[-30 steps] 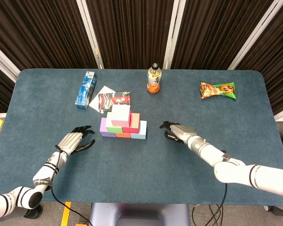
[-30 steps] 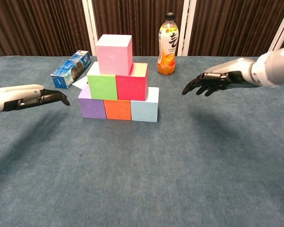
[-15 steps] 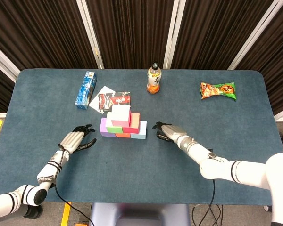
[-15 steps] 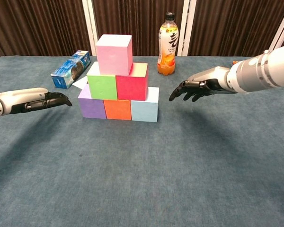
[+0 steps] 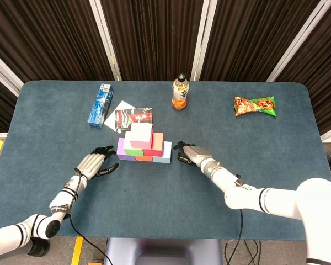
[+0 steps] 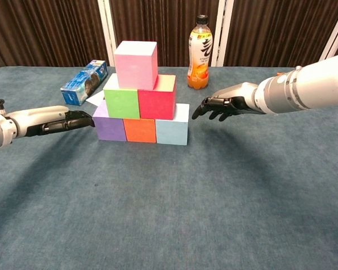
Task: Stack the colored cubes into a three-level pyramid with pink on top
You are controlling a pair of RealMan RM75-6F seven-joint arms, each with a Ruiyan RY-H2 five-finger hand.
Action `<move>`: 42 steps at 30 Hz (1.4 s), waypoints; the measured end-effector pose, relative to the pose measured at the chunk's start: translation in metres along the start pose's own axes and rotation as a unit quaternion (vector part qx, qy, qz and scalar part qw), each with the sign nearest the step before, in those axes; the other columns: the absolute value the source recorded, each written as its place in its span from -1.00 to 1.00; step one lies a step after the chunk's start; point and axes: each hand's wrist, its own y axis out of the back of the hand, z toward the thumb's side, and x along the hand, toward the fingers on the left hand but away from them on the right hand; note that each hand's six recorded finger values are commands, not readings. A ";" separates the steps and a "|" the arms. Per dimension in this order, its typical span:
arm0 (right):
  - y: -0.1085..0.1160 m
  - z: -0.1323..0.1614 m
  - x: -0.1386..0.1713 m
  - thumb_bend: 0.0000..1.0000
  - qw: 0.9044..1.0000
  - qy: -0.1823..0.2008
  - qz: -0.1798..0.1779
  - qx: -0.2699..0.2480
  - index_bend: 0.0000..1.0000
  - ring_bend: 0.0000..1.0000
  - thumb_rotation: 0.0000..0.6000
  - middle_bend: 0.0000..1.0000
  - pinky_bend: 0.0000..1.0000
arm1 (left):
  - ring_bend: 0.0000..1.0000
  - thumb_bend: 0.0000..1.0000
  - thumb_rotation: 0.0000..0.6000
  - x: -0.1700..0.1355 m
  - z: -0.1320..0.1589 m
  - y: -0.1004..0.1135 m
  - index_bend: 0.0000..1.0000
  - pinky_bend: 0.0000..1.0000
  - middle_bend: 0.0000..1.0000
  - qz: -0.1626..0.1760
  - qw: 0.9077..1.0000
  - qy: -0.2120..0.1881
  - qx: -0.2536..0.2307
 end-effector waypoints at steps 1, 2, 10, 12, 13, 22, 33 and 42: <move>0.000 0.000 0.000 0.60 1.000 0.000 0.000 -0.001 -0.56 -1.00 -1.00 -1.00 -1.00 | -1.00 -0.40 -1.00 0.001 0.002 -0.001 -0.67 -1.00 -1.00 -0.001 1.000 -0.002 0.000; -0.001 0.001 0.000 0.59 1.000 0.001 0.000 -0.001 -0.56 -1.00 -1.00 -1.00 -1.00 | -1.00 -0.40 -1.00 0.001 0.003 -0.001 -0.67 -1.00 -1.00 -0.001 1.000 -0.003 0.000; -0.003 0.005 -0.002 0.60 1.000 0.005 0.000 -0.004 -0.58 -1.00 -1.00 -1.00 -1.00 | -1.00 -0.40 -1.00 0.004 0.010 -0.004 -0.67 -1.00 -1.00 -0.005 1.000 -0.010 0.000; -0.004 0.006 -0.003 0.60 1.000 0.006 0.000 -0.004 -0.58 -1.00 -1.00 -1.00 -1.00 | -1.00 -0.40 -1.00 0.005 0.011 -0.005 -0.67 -1.00 -1.00 -0.005 1.000 -0.012 0.000; -0.004 0.007 -0.004 0.60 1.000 0.006 0.000 -0.005 -0.58 -1.00 -1.00 -1.00 -1.00 | -1.00 -0.41 -1.00 0.005 0.012 -0.005 -0.67 -1.00 -1.00 -0.006 1.000 -0.013 0.000; -0.006 0.009 -0.005 0.60 1.000 0.007 0.001 -0.006 -0.58 -1.00 -1.00 -1.00 -1.00 | -1.00 -0.41 -1.00 0.007 0.017 -0.007 -0.67 -1.00 -1.00 -0.009 1.000 -0.016 -0.002; -0.001 0.002 -0.001 0.62 1.000 -0.002 -0.003 -0.002 -0.59 -1.00 -1.00 -1.00 -1.00 | -1.00 -0.40 -1.00 0.006 0.013 -0.007 -0.69 -1.00 -1.00 -0.008 1.000 -0.010 -0.001; 0.005 -0.005 0.005 0.62 1.000 -0.010 -0.006 0.001 -0.60 -1.00 -1.00 -1.00 -1.00 | -1.00 -0.41 -1.00 0.002 0.007 -0.003 -0.69 -1.00 -1.00 -0.002 1.000 -0.003 -0.001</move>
